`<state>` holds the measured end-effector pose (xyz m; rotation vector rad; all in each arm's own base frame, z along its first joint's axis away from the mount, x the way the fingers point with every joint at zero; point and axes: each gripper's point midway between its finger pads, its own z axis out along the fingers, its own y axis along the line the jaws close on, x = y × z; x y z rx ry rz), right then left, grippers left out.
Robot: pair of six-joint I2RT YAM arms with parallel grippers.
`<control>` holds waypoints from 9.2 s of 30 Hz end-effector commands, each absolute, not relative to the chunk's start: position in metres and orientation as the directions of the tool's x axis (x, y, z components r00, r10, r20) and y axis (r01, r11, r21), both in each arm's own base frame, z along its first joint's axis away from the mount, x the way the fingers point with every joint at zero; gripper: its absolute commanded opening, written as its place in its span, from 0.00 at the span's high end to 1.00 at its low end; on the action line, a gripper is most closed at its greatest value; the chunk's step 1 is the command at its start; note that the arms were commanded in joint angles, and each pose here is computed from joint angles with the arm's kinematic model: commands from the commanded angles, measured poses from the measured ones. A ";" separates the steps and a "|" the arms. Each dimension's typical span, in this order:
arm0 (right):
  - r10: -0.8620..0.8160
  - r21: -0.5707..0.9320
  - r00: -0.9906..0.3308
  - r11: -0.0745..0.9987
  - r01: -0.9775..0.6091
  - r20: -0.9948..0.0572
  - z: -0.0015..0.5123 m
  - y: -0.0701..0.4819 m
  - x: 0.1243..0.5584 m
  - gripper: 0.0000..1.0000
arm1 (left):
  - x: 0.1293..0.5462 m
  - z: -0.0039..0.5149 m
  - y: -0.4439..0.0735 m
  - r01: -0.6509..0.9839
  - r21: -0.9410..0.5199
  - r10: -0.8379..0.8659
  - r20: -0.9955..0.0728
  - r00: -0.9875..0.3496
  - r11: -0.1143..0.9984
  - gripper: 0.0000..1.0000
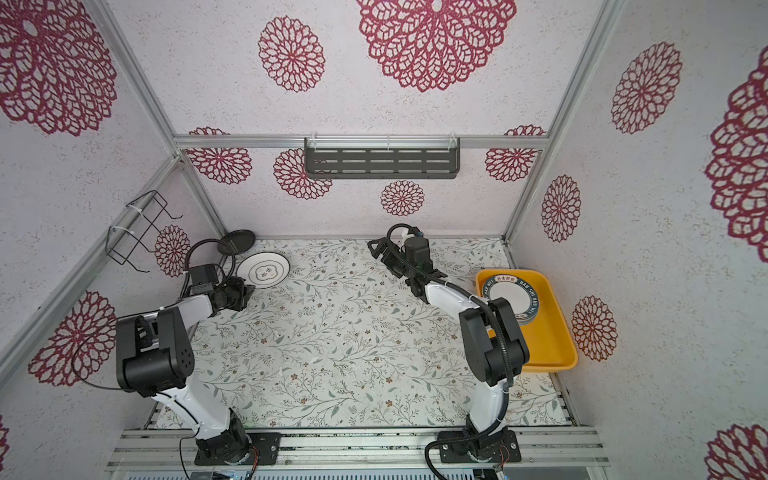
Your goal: Place the plates into the plastic bin on the countertop
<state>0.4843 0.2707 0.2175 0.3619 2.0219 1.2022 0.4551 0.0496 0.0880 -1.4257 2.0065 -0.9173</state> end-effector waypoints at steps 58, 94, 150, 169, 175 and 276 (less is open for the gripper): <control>0.398 0.795 -0.773 0.566 -0.218 -0.494 0.252 0.348 0.357 1.00 | 0.319 0.260 -0.122 -0.063 -0.851 -0.590 -0.306 -0.747 0.521 0.24; 0.708 0.717 -0.447 0.672 0.186 -0.547 0.272 0.042 0.386 1.00 | 0.358 0.325 -0.169 0.152 -0.837 -0.551 -0.471 -0.689 0.526 0.03; 0.915 0.708 -0.212 0.400 0.582 -0.343 0.109 -0.147 0.364 1.00 | 0.453 0.267 -0.342 0.383 -0.641 -0.192 -0.642 -0.742 0.665 0.03; 0.944 0.765 -0.082 0.308 0.566 -0.319 0.119 -0.190 0.350 1.00 | 0.464 0.265 -0.346 0.377 -0.651 -0.188 -0.628 -0.756 0.659 0.03; 0.946 0.774 -0.082 0.304 0.555 -0.313 0.112 -0.196 0.356 1.00 | 0.465 0.266 -0.344 0.377 -0.648 -0.191 -0.632 -0.751 0.662 0.03; 0.659 0.829 -0.618 0.559 0.022 -0.429 0.212 0.218 0.544 0.01 | 0.588 0.019 0.161 -0.665 -0.742 -0.990 -0.136 0.035 0.079 0.12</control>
